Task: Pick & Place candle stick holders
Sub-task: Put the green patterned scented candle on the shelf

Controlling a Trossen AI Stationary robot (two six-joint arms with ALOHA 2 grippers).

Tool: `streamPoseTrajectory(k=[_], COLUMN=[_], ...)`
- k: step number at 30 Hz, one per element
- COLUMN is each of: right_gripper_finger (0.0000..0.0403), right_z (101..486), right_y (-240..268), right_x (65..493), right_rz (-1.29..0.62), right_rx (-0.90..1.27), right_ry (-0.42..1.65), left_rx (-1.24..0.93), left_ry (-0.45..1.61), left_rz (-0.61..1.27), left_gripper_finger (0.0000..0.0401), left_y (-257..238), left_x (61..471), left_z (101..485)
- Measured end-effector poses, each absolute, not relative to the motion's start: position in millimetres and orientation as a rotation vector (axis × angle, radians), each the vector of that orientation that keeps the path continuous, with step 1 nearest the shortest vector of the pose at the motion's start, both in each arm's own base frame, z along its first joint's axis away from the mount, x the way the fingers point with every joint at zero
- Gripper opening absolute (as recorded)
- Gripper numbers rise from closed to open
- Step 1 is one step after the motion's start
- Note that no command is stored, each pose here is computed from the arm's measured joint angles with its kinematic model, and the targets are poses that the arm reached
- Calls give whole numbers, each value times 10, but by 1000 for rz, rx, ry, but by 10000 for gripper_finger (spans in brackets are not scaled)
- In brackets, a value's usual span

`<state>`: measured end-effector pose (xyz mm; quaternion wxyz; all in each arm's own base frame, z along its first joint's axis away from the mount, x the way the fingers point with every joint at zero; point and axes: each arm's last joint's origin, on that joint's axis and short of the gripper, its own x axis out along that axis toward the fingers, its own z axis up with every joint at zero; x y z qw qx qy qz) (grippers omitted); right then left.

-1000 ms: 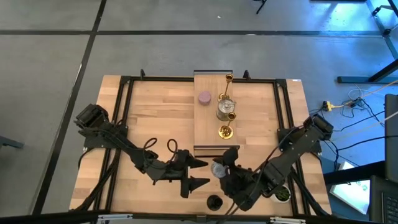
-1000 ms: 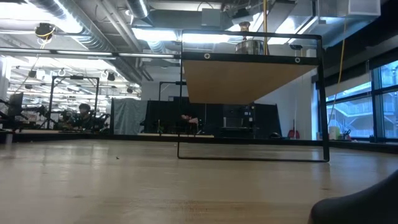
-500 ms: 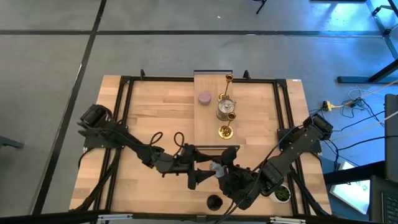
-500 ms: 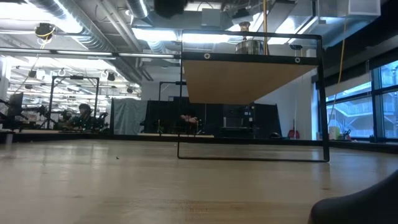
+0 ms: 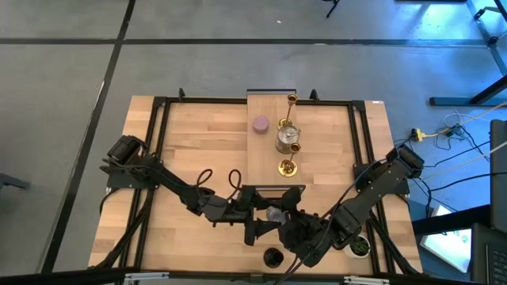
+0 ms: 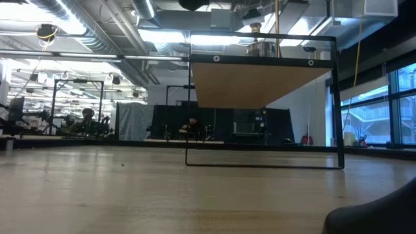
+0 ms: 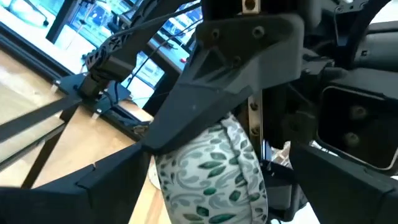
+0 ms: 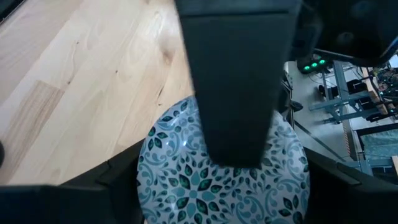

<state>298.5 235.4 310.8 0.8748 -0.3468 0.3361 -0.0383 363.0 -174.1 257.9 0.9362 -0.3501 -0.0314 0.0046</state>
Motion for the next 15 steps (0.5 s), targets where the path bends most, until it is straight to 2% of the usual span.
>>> streamPoseTrajectory(k=[5, 15], right_gripper_finger=[299, 302], right_z=[3107, 3101], right_y=[2340, 2340], right_x=[2997, 2989], right_rz=[-84, -82], right_rx=[-722, -734], right_ry=[704, 709], left_rx=[-726, -746], left_ry=[-18, -37], left_rz=[26, 40], left_gripper_finger=[327, 190], left_y=[-1741, -1741], left_x=[3632, 3629], left_z=[2529, 2541])
